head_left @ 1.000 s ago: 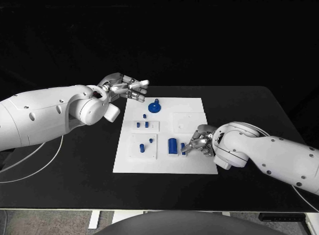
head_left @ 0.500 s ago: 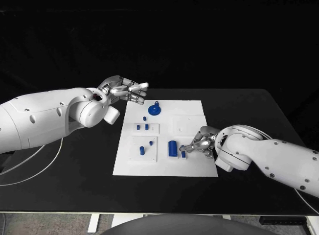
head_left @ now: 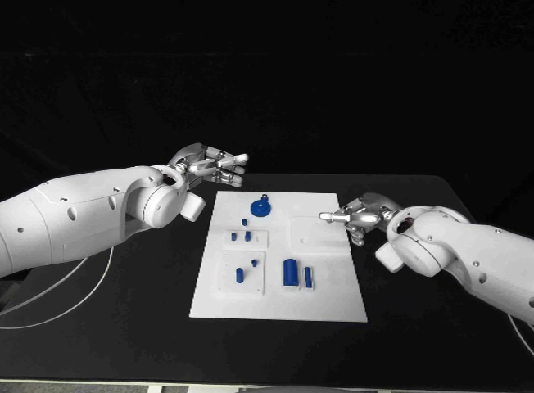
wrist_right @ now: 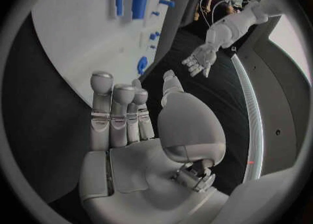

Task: Assemble the parts on the task board

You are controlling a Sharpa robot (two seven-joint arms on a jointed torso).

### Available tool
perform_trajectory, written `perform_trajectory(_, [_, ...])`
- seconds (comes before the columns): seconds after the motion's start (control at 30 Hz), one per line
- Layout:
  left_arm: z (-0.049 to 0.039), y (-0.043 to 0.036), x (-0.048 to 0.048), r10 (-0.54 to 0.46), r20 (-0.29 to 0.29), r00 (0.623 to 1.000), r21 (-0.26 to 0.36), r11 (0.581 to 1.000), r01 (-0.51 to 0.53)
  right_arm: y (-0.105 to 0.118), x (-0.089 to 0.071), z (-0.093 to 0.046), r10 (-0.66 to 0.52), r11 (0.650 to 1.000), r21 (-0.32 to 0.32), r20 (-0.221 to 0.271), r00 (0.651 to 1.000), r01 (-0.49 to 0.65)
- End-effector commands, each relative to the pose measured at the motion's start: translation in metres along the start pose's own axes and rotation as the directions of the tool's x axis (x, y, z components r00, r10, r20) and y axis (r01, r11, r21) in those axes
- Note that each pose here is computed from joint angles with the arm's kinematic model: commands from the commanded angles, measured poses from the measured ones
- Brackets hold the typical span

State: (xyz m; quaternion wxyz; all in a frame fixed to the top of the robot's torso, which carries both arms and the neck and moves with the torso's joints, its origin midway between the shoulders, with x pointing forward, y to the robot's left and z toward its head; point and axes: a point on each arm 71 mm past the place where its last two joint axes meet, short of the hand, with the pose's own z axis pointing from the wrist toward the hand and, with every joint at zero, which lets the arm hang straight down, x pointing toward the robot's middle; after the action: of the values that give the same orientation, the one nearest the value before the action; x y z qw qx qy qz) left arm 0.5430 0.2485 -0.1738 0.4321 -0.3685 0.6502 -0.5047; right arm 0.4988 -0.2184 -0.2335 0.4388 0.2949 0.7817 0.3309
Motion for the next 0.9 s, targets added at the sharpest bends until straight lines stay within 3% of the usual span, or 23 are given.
perform_trajectory(0.03, [0.0035,-0.0039,-0.0062,-0.052,0.059,0.997,0.048,0.998,0.050,0.012,-0.026,0.005,0.171,0.963,-0.226,0.075,0.982,-0.150])
perform_trajectory(0.17, [0.0099,-0.0038,-0.0129,-0.074,0.101,0.992,0.055,0.996,0.068,0.012,-0.058,0.014,0.238,0.935,-0.300,0.136,0.962,-0.189])
perform_trajectory(0.4, [0.0231,-0.0051,-0.0214,-0.118,0.163,0.980,0.087,0.991,0.105,0.004,-0.083,0.028,0.351,0.893,-0.350,0.154,0.924,-0.281])
perform_trajectory(0.63, [0.0317,-0.0049,-0.0285,-0.150,0.204,0.968,0.115,0.985,0.128,-0.001,-0.091,0.035,0.401,0.874,-0.367,0.169,0.900,-0.320])
perform_trajectory(0.67, [0.0302,-0.0023,-0.0254,-0.094,0.173,0.980,0.063,0.994,0.084,-0.005,-0.089,0.035,0.333,0.918,-0.295,0.207,0.920,-0.266])
perform_trajectory(0.8, [0.0283,0.0008,-0.0206,-0.100,0.178,0.979,0.066,0.994,0.090,-0.003,-0.085,0.034,0.346,0.911,-0.308,0.207,0.915,-0.275])
perform_trajectory(0.9, [0.0239,0.0071,-0.0105,-0.115,0.188,0.976,0.071,0.992,0.103,0.001,-0.076,0.031,0.373,0.897,-0.332,0.207,0.904,-0.294])
